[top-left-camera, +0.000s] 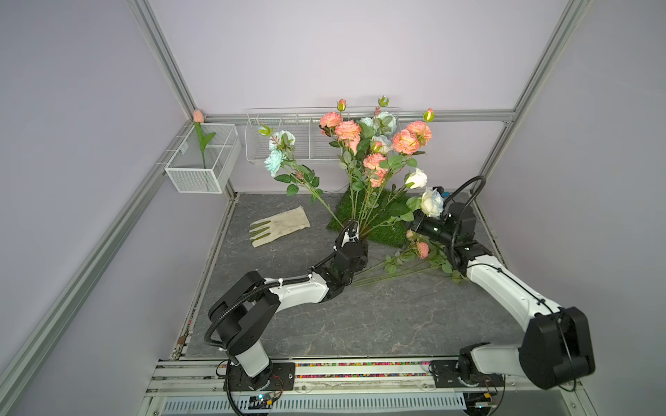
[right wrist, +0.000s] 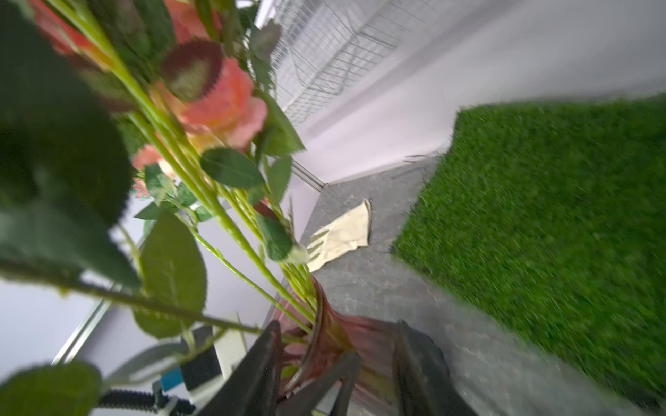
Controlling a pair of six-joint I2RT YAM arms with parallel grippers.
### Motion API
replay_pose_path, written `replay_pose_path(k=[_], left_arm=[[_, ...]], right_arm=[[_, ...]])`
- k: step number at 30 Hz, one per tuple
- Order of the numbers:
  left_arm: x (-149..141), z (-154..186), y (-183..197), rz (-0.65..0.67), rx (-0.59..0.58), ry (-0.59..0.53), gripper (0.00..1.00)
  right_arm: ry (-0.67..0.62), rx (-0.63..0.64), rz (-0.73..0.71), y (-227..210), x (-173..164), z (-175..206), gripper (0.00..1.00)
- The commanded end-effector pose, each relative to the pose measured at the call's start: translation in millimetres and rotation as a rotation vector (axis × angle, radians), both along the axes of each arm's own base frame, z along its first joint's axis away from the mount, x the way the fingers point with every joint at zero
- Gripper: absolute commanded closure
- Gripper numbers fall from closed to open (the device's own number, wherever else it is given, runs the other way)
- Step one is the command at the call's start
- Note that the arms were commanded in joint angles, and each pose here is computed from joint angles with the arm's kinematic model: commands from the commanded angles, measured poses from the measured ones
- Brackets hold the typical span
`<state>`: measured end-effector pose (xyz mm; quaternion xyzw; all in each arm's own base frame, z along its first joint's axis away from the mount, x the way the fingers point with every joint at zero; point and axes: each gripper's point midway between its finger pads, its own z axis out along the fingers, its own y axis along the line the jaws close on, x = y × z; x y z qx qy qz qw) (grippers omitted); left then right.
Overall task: Pick out pink flowers from the vase
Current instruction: Place the flower at the center of the board, then pick up the flower from the vase.
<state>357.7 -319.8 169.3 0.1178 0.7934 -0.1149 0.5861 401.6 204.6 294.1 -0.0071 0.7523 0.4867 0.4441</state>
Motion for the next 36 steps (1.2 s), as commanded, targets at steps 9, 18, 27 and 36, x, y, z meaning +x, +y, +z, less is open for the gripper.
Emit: replay_pose_path(k=[9,18,27,36], left_arm=[[-28.8,-71.7,3.3,-0.069,0.139,0.196,1.00],[-27.3,-76.2,2.4,-0.063,0.132,0.200,1.00],[-29.0,-76.1,8.4,-0.051,0.140,0.197,1.00],[-28.1,-75.0,7.5,-0.049,0.134,0.193,1.00]], right_arm=[[-0.162,0.049,0.354,82.5,-26.6,32.0,0.51],[-0.116,-0.061,0.287,91.1,-13.7,13.0,0.55],[-0.116,-0.076,0.173,64.4,11.8,13.1,0.80],[-0.167,0.039,0.153,31.0,6.5,40.8,0.93]])
